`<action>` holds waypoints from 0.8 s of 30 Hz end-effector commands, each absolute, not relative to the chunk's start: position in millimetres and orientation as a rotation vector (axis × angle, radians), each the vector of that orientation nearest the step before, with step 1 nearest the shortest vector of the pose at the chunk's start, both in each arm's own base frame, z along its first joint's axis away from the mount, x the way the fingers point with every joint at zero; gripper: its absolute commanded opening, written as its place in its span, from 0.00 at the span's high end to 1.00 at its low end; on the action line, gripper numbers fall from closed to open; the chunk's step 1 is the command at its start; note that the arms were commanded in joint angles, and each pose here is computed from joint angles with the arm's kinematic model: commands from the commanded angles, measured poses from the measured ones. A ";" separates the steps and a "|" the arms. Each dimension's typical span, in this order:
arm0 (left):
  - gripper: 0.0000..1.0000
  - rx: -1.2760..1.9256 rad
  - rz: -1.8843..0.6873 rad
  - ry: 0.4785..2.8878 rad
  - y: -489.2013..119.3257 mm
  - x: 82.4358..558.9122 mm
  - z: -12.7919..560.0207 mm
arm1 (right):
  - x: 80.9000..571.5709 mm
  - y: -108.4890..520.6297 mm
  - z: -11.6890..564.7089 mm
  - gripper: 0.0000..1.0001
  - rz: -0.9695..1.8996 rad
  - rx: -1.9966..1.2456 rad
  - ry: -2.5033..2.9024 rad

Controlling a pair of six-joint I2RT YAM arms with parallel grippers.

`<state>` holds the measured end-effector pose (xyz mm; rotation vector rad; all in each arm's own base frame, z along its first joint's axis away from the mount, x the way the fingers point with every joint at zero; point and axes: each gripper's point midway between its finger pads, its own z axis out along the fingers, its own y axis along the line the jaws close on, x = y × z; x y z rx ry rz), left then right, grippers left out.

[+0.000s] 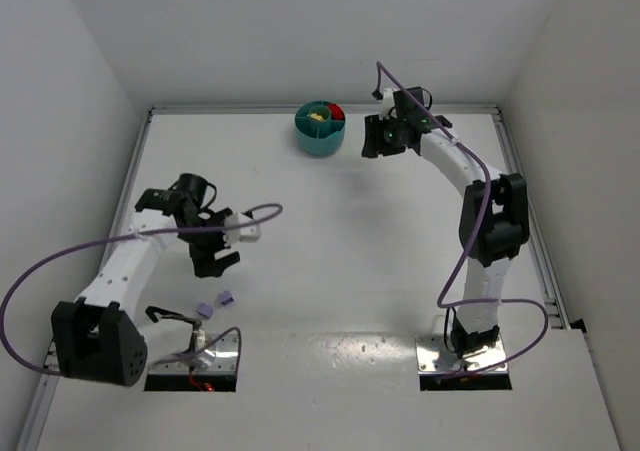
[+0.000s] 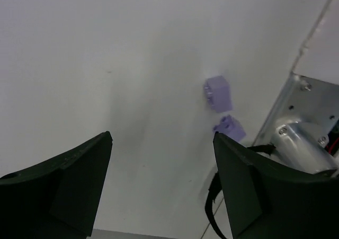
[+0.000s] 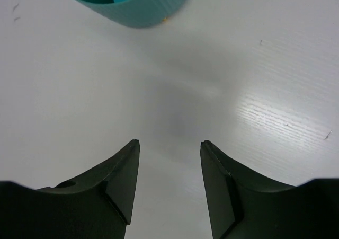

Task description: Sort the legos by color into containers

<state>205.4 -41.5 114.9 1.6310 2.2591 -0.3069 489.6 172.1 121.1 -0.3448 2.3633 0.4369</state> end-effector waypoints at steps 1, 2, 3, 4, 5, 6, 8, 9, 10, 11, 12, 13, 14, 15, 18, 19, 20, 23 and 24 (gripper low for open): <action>0.17 1.862 -0.290 2.120 -53.0 171.0 115.4 | 484.5 174.8 139.2 0.50 0.449 -0.400 2.293; 0.16 1.903 -0.305 2.107 -63.4 161.9 113.2 | 484.2 174.7 144.4 0.50 0.449 -0.400 2.282; 0.16 1.923 -0.331 2.116 -67.9 152.4 107.4 | 482.2 173.7 140.1 0.50 0.443 -0.414 2.289; 0.15 1.900 -0.337 2.157 -71.7 147.9 104.5 | 478.9 172.8 139.8 0.50 0.443 -0.414 2.293; 0.15 1.946 -0.354 2.126 -81.5 142.2 102.2 | 478.9 172.8 139.8 0.50 0.443 -0.414 2.293; 0.15 1.957 -0.351 2.147 -82.7 136.9 96.4 | 477.5 170.5 141.0 0.50 0.428 -0.420 2.289; 0.15 1.928 -0.344 2.174 -94.0 133.3 92.0 | 475.0 169.4 142.5 0.50 0.423 -0.432 2.285; 0.15 1.927 -0.340 2.204 -94.8 130.9 86.5 | 472.4 168.7 144.1 0.50 0.423 -0.432 2.283; 0.16 1.902 -0.329 2.212 -99.5 134.7 85.5 | 471.2 163.7 145.6 0.49 0.418 -0.421 2.283; 0.17 1.858 -0.331 2.280 -100.1 131.6 80.7 | 469.5 163.2 144.3 0.49 0.418 -0.421 2.292; 0.19 1.857 -0.316 2.301 -99.5 130.9 79.2 | 468.0 160.9 145.3 0.49 0.403 -0.427 2.289; 0.19 1.835 -0.292 2.308 -99.2 134.6 79.2 | 464.6 160.0 139.3 0.49 0.403 -0.427 2.304; 0.19 1.773 -0.262 2.332 -100.3 140.8 79.5 | 462.0 159.4 140.7 0.49 0.403 -0.427 2.303; 0.19 1.772 -0.220 2.369 -93.7 140.4 74.5 | 461.9 159.4 140.7 0.49 0.403 -0.427 2.303; 0.19 1.761 -0.197 2.400 -93.6 138.6 72.7 | 459.2 160.3 137.3 0.49 0.414 -0.432 2.311; 0.19 1.757 -0.167 2.433 -88.5 137.6 68.5 | 461.0 160.7 138.6 0.49 0.414 -0.432 2.302; 0.19 1.776 -0.152 2.435 -88.1 137.3 67.0 | 461.0 160.7 138.7 0.49 0.414 -0.432 2.302; 0.19 1.781 -0.079 2.501 -80.8 135.3 62.1 | 463.0 161.2 142.3 0.49 0.414 -0.432 2.292; 0.19 1.775 -0.080 2.518 -80.7 134.6 60.9 | 465.0 161.7 146.0 0.48 0.413 -0.432 2.283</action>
